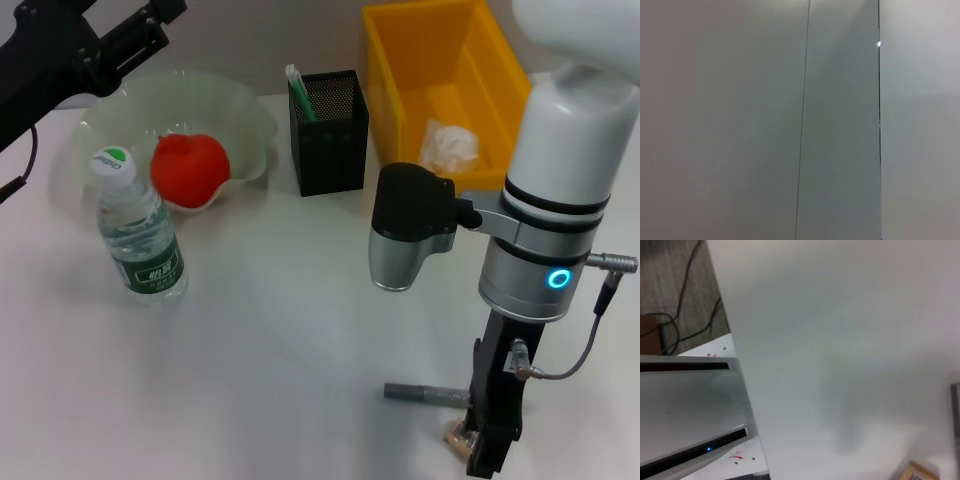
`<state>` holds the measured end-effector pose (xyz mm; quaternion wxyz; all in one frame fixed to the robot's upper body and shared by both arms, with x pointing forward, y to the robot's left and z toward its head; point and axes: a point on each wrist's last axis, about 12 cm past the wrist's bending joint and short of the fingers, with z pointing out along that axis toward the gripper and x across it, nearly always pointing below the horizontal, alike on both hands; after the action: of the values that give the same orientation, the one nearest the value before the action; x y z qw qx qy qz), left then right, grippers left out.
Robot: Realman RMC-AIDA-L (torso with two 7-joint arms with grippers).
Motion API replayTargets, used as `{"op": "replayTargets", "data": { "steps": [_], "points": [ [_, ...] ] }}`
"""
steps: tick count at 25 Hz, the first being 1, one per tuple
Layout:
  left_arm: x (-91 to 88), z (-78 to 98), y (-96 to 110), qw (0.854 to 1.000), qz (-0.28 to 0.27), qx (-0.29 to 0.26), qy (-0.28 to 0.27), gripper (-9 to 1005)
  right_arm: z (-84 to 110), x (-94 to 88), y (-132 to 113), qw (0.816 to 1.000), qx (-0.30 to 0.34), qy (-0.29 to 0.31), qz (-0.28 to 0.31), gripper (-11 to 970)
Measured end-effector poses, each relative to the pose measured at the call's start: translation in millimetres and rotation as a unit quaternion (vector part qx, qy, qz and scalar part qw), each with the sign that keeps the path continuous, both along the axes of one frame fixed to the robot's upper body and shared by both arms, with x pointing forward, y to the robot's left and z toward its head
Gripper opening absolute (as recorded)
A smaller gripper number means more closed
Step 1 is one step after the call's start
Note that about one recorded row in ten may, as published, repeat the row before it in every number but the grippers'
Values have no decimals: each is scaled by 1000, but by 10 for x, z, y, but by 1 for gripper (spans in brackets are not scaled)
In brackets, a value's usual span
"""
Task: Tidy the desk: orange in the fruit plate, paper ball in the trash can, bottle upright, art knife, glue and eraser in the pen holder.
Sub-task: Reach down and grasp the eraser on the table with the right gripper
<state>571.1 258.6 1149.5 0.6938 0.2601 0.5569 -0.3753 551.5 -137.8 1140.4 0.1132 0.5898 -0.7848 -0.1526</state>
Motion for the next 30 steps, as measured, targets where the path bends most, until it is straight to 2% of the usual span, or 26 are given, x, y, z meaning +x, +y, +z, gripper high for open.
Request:
{"op": "replayTargets", "data": {
  "steps": [13,19,30],
  "points": [
    [9,11,-3,1000,-1,1,-2,725,130,54,79,992,-40,-14,-116,529],
    [12,16,2,1000,1,5,-7,725,84,12,92,987,-65,-6,-145,529],
    [2,19,8,1000,0,8,-14,725,-61,-54,86,982,-102,-3,-162,529]
  ]
}}
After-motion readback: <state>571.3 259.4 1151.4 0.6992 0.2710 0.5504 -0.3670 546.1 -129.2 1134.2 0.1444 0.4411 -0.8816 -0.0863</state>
